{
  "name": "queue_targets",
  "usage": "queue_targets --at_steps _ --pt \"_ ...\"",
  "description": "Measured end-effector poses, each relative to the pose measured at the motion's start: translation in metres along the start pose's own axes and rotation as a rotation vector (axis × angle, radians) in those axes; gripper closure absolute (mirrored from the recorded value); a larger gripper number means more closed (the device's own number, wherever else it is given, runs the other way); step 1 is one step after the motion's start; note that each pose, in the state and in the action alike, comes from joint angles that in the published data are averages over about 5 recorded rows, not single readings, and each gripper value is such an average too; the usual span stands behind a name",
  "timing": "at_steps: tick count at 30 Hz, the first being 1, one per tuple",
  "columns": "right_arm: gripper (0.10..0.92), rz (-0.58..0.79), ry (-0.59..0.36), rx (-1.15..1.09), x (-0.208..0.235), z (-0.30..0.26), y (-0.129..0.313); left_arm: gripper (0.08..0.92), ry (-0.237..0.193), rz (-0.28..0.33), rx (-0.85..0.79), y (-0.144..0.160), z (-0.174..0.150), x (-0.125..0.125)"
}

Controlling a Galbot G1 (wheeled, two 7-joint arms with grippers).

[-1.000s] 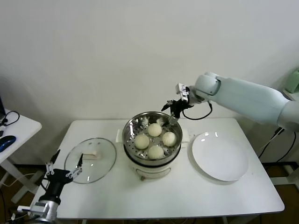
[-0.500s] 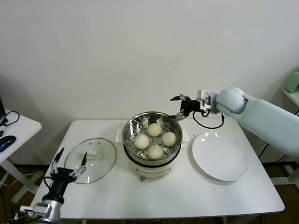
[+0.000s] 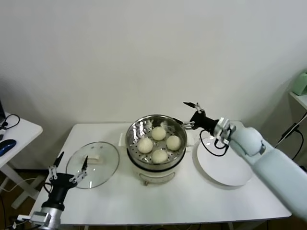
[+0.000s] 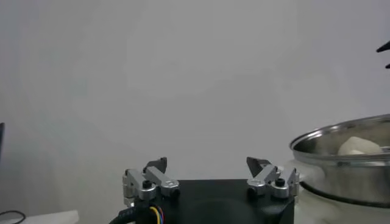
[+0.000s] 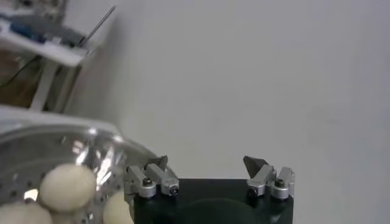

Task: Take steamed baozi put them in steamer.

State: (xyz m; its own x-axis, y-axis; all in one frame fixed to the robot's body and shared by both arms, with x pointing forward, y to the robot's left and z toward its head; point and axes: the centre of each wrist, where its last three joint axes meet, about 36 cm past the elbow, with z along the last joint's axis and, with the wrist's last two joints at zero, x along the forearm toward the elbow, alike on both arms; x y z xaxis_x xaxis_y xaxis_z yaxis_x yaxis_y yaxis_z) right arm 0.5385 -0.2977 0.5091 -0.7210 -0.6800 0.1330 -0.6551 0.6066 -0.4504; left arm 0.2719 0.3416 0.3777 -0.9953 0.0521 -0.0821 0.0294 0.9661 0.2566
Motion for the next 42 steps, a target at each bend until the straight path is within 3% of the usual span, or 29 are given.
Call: queue_targets --at_steps 9,19,28,42 --pt "0.2 0.284 -0.131 -0.164 0.03 0.036 0.075 0.177 0.006 0.004 0.04 -0.002 -0.001 0.001" --pt "0.2 0.509 -0.127 -0.318 0.071 0.064 0.173 0.177 0.05 -0.011 0.085 0.002 0.003 0.004" --pt "0.2 0.602 -0.068 -0.407 0.1 0.076 0.231 0.177 0.07 -0.026 0.098 0.0 0.007 0.009" --pt "0.2 0.642 -0.029 -0.448 0.115 0.084 0.252 0.177 0.065 -0.046 0.117 0.005 0.008 0.006"
